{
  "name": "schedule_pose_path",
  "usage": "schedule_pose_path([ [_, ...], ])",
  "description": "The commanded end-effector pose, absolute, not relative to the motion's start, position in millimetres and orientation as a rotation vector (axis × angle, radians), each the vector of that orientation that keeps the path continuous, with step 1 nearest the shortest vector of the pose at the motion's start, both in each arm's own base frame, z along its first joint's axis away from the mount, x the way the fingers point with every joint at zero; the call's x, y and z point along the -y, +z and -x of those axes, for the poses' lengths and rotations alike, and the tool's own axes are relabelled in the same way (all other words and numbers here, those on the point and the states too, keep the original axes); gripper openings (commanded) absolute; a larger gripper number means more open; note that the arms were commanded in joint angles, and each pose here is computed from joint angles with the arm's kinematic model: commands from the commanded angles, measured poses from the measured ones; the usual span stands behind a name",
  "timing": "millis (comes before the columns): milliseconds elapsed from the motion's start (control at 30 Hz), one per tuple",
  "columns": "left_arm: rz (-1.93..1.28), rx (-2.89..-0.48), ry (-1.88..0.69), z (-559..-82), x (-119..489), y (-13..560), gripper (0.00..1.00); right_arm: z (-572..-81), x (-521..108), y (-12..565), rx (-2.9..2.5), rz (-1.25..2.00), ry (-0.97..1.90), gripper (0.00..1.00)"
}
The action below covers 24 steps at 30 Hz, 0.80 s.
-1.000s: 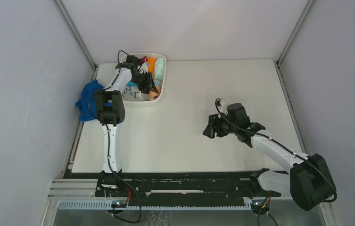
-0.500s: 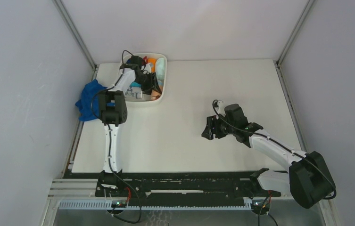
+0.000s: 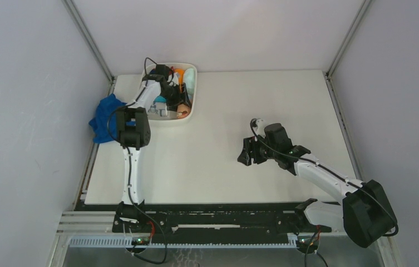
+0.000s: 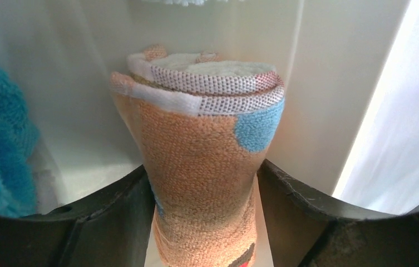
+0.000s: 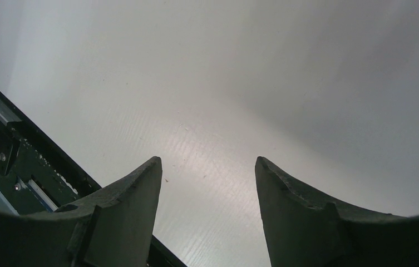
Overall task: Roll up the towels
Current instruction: Place the towel in the bin.
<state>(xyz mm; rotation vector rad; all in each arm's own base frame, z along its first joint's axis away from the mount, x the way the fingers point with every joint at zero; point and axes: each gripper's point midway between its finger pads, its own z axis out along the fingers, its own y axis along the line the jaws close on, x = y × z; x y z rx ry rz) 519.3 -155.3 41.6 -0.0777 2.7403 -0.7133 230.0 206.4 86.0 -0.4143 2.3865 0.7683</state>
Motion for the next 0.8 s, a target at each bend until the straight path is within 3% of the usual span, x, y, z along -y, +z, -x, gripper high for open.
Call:
schedule_pose_path([
  [0, 0.098, -2.629, -0.661, -527, 154, 92, 0.71, -241, -213, 113, -2.28, 0.438, 0.773, 0.62],
  [433, 0.137, -2.558, -0.642, -524, 150, 123, 0.74, -239, -214, 117, -2.265, 0.442, 0.774, 0.62],
  [767, 0.172, -2.668, -0.616, -516, 151, 72, 0.73, -239, -214, 115, -2.267, 0.445, 0.774, 0.62],
])
